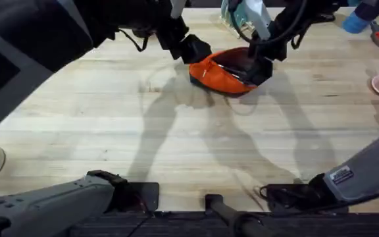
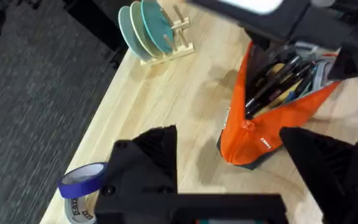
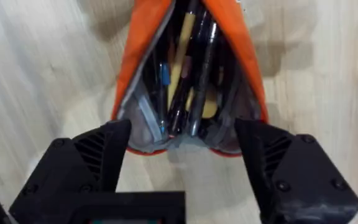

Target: Unzip the bag, pick up the pens from the table one at a time and place them inside, then zip the bag closed.

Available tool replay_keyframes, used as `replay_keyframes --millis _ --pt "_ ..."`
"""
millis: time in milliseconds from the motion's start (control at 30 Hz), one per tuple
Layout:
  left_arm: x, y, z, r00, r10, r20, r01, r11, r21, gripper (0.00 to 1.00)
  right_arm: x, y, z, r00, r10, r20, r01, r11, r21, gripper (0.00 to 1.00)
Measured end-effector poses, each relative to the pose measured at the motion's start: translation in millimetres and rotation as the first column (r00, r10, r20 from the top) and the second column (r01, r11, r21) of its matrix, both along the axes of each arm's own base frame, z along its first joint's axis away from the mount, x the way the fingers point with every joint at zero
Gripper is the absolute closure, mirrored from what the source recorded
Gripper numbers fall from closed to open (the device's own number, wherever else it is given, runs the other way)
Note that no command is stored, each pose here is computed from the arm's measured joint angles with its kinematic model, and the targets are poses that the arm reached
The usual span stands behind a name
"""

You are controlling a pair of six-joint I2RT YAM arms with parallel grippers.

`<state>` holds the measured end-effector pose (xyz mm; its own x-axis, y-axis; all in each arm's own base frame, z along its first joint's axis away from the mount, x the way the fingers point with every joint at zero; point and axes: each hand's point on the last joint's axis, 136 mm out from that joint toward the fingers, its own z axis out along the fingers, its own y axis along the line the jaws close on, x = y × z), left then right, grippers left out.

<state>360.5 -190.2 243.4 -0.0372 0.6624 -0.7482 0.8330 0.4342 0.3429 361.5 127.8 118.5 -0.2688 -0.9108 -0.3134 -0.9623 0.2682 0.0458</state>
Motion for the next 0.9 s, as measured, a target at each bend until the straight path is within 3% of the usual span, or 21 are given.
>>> replay_keyframes --millis 367,600,767,900 --pt "0.1 0.0 0.1 1.0 0.0 0.001 0.0 1.0 0.0 0.006 -5.2 -1.1 52.6 0.988 -0.121 0.097 0.117 0.992 0.049 0.005" --pt "3.2 -1.1 4.4 1.0 0.0 0.023 0.0 1.0 -0.008 0.006 -12.7 -2.7 62.4 0.985 -0.149 0.093 0.144 0.988 0.055 0.004" --pt "-9.1 3.9 -8.2 0.999 0.002 -0.053 -0.002 1.0 0.016 0.007 -14.6 -3.0 61.9 0.985 -0.152 0.083 0.148 0.988 0.053 0.005" --pt "-19.8 19.7 3.3 0.998 0.033 -0.053 -0.032 0.999 0.015 0.007 -14.5 -3.0 61.9 0.983 -0.164 0.079 0.16 0.986 0.055 0.005"
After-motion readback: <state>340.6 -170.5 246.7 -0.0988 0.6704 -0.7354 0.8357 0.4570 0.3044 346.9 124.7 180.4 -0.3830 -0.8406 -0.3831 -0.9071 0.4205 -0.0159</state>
